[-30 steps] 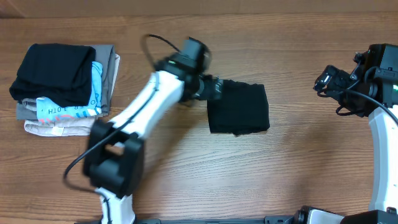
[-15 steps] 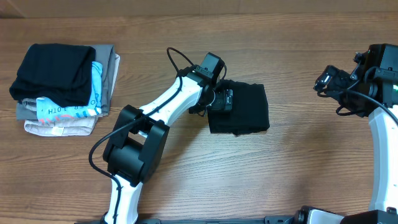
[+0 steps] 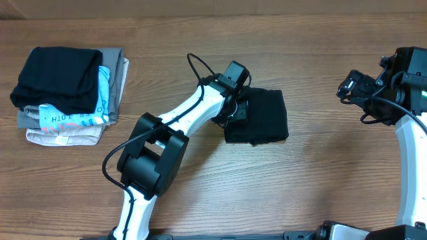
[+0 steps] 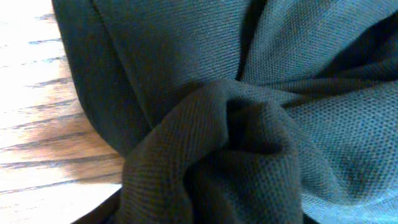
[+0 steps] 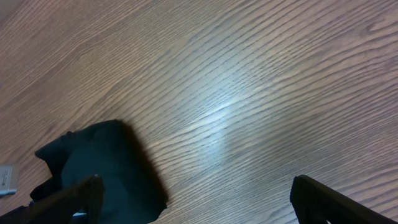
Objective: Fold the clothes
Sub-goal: 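Move the left gripper to the black folded bundle and grasp it, then lift the bundle with the left gripper and carry it left to the stack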
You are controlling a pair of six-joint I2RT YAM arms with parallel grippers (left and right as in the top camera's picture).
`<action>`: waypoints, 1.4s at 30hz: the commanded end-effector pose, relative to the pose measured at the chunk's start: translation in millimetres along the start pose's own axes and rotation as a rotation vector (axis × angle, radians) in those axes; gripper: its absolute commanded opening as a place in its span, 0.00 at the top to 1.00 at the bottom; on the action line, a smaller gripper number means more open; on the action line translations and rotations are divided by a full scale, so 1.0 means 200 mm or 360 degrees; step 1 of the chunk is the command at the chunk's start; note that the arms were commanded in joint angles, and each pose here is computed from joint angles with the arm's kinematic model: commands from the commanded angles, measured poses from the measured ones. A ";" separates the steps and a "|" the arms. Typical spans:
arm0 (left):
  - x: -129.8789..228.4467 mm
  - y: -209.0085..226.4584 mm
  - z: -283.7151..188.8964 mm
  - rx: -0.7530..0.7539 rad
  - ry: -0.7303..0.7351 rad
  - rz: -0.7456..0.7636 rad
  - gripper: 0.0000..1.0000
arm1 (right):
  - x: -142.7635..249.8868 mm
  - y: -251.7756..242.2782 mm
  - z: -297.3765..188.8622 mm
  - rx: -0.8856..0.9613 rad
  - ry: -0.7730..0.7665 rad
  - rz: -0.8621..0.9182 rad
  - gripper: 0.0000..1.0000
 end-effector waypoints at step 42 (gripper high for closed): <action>-0.44 0.60 -1.61 -0.0500 -0.1263 -0.0448 0.96 | 0.00 0.00 -0.01 0.0011 -0.0015 0.0007 0.00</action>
Point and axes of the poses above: each gripper's point midway between its finger pads, its own z axis out along the fingers, its own y axis along the line the jaws close on, x = y × z, the point moved 8 cm from there along -z, back along the fingers, and after that the axes turned 3 degrees about z, right-handed, at the moved point
